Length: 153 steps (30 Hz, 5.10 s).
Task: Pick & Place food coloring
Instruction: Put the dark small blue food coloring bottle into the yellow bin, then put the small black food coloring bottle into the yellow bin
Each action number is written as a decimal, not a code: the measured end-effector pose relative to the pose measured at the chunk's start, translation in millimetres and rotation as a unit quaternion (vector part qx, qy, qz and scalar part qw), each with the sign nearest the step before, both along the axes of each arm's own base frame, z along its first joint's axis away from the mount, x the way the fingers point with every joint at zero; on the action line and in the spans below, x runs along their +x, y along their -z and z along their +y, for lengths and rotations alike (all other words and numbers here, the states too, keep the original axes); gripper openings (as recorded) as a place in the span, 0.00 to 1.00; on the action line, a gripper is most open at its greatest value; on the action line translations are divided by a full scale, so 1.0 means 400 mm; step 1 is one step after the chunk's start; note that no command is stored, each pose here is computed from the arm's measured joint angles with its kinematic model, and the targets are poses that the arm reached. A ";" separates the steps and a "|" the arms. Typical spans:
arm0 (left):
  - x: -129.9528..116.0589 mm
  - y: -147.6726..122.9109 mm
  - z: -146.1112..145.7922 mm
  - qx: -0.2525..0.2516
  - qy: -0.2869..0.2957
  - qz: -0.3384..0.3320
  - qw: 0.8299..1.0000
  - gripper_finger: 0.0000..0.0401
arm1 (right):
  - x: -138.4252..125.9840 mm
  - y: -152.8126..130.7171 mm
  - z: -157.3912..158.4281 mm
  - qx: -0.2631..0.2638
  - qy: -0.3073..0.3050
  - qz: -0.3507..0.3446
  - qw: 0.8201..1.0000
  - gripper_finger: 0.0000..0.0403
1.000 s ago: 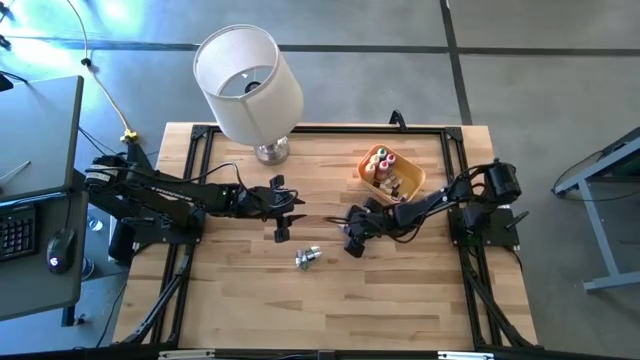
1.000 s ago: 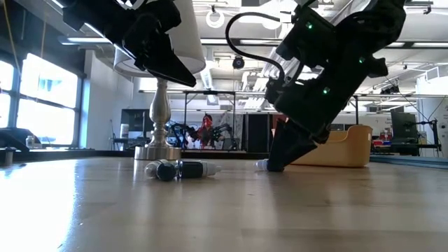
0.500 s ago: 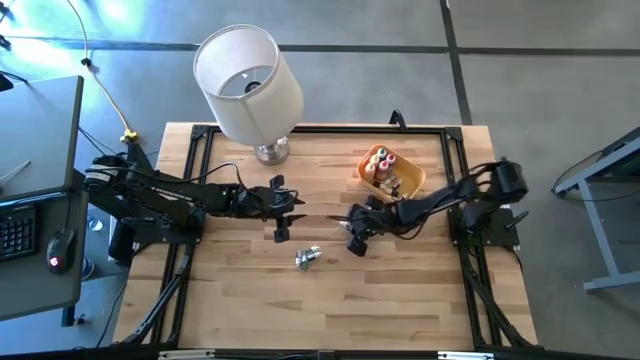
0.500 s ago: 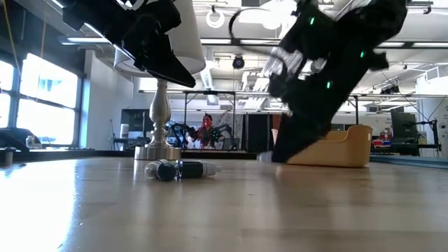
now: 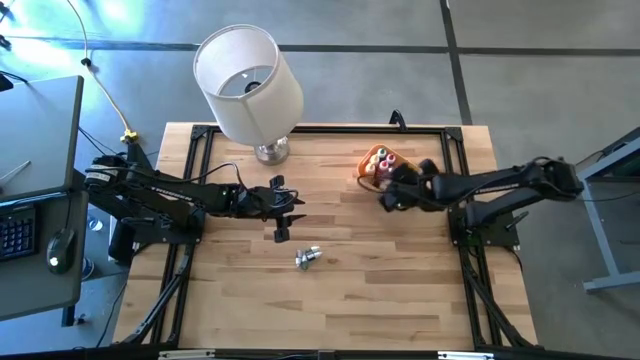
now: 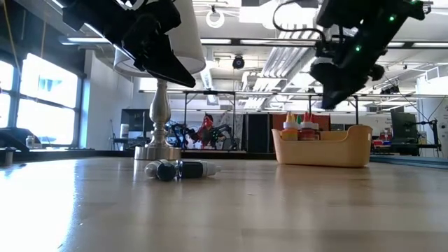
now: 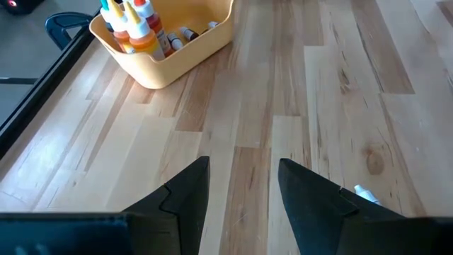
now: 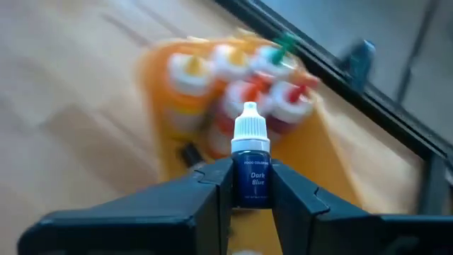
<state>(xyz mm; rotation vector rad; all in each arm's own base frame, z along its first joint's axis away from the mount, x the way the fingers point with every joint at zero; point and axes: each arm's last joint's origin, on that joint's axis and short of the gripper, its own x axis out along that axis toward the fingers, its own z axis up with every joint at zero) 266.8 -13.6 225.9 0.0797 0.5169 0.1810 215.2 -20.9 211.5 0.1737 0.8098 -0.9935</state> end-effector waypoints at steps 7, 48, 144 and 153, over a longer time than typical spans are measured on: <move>0.000 0.000 0.000 -0.009 -0.005 -0.002 1.000 0.41 | -0.030 0.057 -0.038 0.042 0.038 0.006 0.998 0.19; 0.000 -0.001 0.000 -0.009 -0.005 -0.004 1.000 0.41 | 0.052 0.059 0.022 0.019 -0.222 -0.136 0.965 0.34; 0.001 0.001 -0.007 -0.057 0.021 -0.003 0.998 0.41 | 0.417 0.280 0.257 0.063 -0.550 -0.079 0.829 0.15; 0.000 0.002 -0.007 -0.056 0.021 -0.002 0.998 0.41 | 0.385 0.174 0.245 0.067 -0.505 -0.074 0.858 0.14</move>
